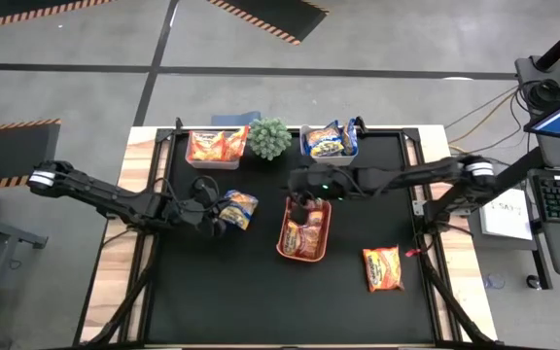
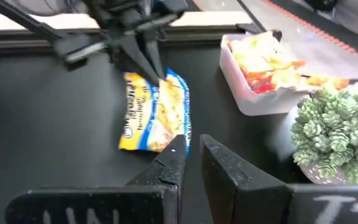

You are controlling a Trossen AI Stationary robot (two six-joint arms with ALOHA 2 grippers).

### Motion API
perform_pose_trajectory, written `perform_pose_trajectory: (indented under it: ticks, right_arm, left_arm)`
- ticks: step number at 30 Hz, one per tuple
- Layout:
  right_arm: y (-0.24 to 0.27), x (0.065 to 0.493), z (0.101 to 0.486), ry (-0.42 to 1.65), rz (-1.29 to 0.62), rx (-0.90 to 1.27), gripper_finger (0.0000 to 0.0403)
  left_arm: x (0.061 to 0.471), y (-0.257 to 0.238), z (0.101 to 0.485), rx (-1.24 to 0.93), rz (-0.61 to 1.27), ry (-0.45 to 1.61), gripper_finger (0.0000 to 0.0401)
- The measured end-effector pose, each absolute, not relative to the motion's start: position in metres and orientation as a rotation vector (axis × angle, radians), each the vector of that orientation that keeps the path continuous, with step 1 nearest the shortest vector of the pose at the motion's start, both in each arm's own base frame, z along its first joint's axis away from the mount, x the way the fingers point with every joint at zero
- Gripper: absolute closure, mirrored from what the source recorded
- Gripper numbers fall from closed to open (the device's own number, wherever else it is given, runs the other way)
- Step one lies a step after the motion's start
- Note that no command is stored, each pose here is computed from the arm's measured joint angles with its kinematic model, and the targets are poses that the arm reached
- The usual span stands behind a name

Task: Sort Maruchan noodles
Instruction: Put the blue noodle pack into the gray bin

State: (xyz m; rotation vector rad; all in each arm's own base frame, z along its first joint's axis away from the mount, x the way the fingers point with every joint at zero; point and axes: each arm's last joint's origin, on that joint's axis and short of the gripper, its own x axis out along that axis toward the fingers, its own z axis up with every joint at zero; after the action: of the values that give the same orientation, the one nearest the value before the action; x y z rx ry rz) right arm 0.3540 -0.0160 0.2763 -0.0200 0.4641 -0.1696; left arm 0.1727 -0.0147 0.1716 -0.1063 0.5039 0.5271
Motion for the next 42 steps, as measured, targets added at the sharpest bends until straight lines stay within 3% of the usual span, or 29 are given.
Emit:
perform_pose_trajectory:
  ticks: [7,19,25,35,42]
  right_arm:
    - [-0.044,0.393,0.27,0.566,-0.155,0.087,0.0351]
    - [-0.062,0.439,0.26,0.665,-0.018,-0.032,0.0207]
    - [-0.077,0.453,0.25,0.659,0.028,-0.012,0.0162]
    - [-0.091,0.482,0.226,0.637,0.264,0.043,0.0149]
    - [-0.094,0.497,0.218,0.657,0.341,0.056,0.0165]
  left_arm:
    - [0.176,-0.015,0.176,-0.015,0.491,0.479,0.0401]
    - [0.179,-0.016,0.179,0.109,0.451,0.473,0.0401]
    - [0.18,-0.016,0.178,0.108,0.45,0.472,0.0401]
    - [0.185,-0.018,0.178,0.118,0.421,0.452,0.0401]
    - [0.19,-0.02,0.173,0.139,0.413,0.465,0.0401]
